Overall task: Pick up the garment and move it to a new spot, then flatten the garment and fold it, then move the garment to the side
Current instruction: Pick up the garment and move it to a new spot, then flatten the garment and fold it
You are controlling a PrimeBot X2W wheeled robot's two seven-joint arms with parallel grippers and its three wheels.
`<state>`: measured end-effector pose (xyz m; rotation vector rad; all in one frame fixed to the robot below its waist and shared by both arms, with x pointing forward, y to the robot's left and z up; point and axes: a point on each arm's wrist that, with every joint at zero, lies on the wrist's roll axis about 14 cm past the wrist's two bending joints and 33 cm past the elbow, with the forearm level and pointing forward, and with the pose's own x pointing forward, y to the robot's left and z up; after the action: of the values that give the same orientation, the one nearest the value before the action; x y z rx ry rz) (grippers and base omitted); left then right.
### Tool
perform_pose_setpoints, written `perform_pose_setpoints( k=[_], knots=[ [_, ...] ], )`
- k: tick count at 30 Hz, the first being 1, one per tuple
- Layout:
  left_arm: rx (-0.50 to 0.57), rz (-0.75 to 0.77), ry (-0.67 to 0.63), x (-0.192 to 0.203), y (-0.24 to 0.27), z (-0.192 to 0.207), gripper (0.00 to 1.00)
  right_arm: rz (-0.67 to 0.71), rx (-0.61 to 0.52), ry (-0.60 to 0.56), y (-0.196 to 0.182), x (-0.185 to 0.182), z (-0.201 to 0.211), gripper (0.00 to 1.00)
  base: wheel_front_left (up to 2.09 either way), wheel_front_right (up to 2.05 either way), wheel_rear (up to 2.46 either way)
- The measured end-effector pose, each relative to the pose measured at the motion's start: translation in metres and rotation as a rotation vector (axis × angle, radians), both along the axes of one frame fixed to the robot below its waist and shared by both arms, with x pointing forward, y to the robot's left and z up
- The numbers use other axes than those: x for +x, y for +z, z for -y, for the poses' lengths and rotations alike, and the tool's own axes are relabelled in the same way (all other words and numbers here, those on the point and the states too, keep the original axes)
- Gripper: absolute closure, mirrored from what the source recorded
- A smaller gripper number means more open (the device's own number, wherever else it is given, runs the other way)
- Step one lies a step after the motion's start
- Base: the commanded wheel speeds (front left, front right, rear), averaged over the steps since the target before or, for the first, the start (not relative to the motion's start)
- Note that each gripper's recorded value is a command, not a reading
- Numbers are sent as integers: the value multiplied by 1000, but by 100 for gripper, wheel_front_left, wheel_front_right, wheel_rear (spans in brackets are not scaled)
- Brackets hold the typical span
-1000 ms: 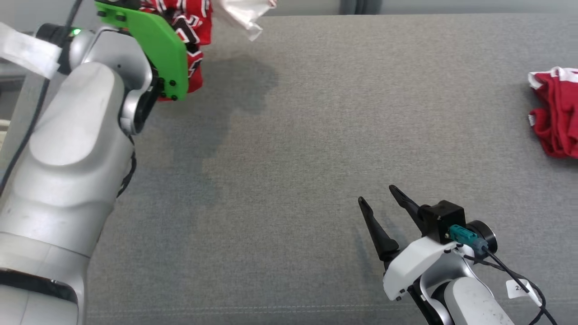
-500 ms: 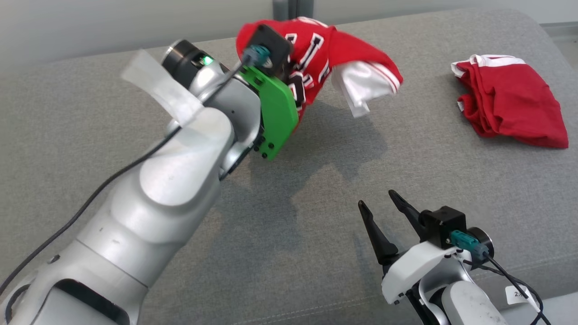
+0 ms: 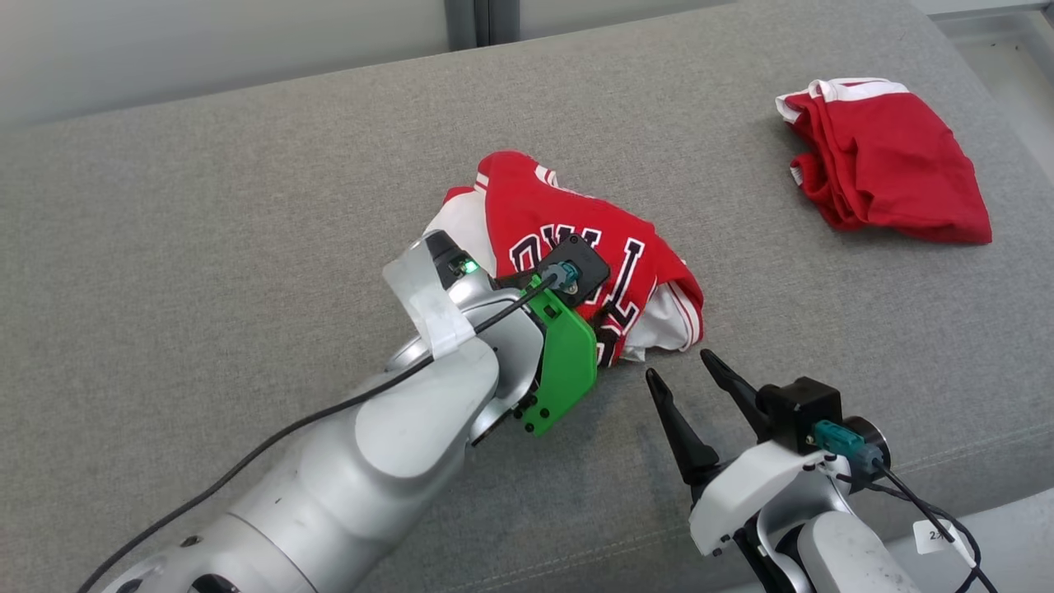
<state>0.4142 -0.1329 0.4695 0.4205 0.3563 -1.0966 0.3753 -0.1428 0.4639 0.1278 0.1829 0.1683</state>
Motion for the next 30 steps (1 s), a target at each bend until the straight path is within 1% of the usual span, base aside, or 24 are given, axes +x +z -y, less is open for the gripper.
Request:
perform_pose_setpoints(
  k=[6, 12, 15, 18, 22, 27, 30],
  knots=[
    [-70, -40, 46, -6, 6, -2, 0, 12, -1, -8, 4, -1, 3, 0, 0, 0, 0],
    [-214, -75, 171, -1, 33, -12, 0, 21, -4, -1, 9, -6, 0, 0, 0, 0, 0],
    [-240, -64, 262, 11, 41, -34, 0, 22, -4, 10, 10, -9, -3, 0, 0, 0, 0],
    [-219, -58, 382, 25, 37, -72, 0, 34, -6, 22, 16, -10, -7, 0, 0, 0, 0],
    [-179, -71, 507, 34, 28, -114, 0, 49, -6, 39, 22, -10, -13, 0, 0, 0, 0],
    [-142, -128, 593, 38, 9, -142, 0, 57, -6, 44, 25, -9, -14, 0, 0, 0, 0],
    [-96, -155, 637, 43, -6, -155, 0, 45, -7, 36, 22, -8, -12, 0, 0, 0, 0]
  ],
)
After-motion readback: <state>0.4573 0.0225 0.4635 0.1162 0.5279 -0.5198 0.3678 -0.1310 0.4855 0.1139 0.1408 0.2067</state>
